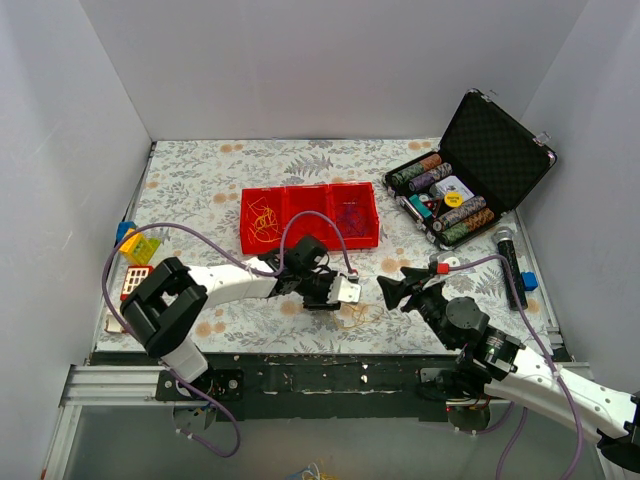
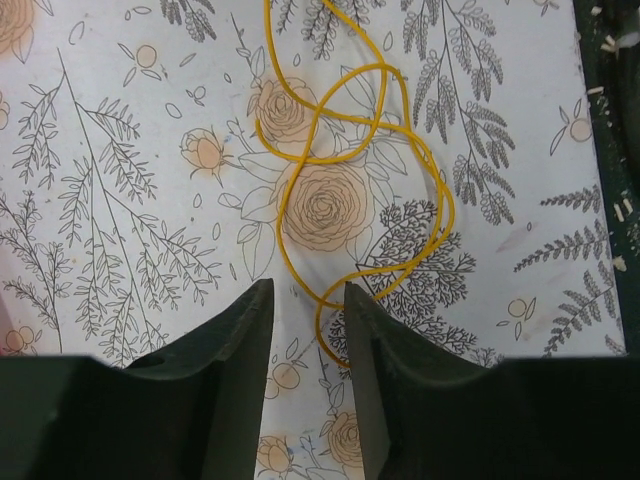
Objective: Untangle the cables
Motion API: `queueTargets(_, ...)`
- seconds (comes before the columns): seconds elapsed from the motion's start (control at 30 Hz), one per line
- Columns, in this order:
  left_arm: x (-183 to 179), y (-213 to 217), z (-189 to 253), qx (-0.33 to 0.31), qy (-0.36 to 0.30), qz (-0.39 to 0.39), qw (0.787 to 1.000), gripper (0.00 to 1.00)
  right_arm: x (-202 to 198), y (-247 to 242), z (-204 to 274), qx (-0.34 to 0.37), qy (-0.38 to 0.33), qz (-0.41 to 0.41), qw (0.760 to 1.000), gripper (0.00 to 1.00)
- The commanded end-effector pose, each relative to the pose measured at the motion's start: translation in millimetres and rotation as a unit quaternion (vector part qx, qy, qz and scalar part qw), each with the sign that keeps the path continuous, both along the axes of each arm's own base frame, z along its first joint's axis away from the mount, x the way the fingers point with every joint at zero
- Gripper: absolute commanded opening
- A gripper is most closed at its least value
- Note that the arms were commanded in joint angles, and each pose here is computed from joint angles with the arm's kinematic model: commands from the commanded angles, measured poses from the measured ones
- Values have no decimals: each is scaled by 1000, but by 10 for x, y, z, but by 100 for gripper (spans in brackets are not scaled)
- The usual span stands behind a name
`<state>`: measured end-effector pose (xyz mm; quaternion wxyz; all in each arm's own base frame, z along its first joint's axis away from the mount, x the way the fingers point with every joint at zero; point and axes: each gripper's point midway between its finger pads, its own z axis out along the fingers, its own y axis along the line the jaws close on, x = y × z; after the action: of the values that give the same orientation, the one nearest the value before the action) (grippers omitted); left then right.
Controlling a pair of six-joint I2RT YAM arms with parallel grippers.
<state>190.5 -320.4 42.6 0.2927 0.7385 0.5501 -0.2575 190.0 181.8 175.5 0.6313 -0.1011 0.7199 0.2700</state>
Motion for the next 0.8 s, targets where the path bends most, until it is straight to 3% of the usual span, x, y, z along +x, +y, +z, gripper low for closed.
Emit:
queueTargets(0.0,-3,-20,46,1,1,-12,1000,32,38,-58,300,29,-19,-20,999,72)
queueTargets(0.2,-11,-18,35,4,7,-9,1000,32,43,-109,308,28,-23,-28,999,72)
queueTargets(0.27,11,-30,27,4,5,-6,1000,24,44,-111,315,29,-23,-29,999,71)
queueTargets(0.37,109,-104,107,-12,-4,18,1000,0,51,-118,323,27,-25,-31,999,70)
queueTargets(0.6,246,-270,504,-60,-3,67,996,0,70,-167,346,21,-30,-42,998,68)
queueTargets(0.77,561,-325,1198,-120,-54,123,984,0,87,-185,357,14,-31,-49,998,67)
